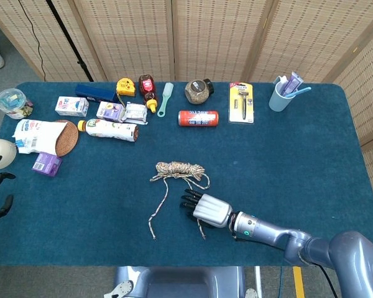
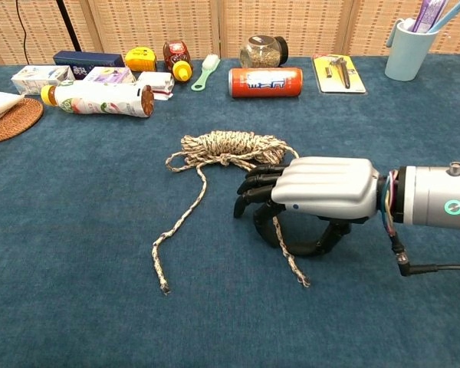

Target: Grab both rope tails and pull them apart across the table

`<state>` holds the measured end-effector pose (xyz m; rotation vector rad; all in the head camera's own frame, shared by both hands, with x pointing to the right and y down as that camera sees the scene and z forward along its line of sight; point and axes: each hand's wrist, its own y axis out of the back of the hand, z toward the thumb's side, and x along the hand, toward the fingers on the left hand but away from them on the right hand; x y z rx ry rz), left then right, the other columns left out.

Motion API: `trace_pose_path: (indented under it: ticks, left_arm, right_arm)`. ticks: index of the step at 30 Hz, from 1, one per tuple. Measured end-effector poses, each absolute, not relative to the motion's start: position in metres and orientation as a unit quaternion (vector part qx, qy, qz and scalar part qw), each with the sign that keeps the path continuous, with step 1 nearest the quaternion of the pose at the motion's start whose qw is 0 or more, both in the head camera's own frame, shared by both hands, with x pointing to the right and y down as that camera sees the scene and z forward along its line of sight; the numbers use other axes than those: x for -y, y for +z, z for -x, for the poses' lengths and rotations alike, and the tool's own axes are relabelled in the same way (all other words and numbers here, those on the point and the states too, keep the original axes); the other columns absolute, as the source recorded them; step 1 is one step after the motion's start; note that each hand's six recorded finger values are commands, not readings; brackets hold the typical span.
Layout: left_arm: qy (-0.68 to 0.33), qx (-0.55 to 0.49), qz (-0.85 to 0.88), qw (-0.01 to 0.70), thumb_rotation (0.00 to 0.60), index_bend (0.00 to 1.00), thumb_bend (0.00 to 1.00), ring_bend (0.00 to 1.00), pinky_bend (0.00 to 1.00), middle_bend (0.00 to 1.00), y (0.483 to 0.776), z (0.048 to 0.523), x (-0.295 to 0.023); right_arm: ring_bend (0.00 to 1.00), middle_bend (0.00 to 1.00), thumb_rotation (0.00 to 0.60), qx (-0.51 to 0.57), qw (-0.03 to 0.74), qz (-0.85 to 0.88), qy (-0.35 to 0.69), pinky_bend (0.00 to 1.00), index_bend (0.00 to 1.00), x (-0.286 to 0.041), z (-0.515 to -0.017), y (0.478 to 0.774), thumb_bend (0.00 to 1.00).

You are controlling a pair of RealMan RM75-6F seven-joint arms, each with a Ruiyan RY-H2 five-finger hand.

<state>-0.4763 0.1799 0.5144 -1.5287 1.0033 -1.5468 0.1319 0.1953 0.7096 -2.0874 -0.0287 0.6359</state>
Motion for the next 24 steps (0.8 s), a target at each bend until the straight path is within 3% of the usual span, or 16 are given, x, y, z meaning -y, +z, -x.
trace_pose_path:
  ticks: [24]
  left_arm:
    - [-0.601,-0.389,0.596,0.365,0.600,0.34,0.40,0.02,0.00,0.07,0.5141,0.4750,-0.1803]
  right_arm:
    - [0.12,0.24,0.600,0.016,0.460,0.849,0.261,0.00,0.54,-0.1979,-0.1333,0.7103,0.39]
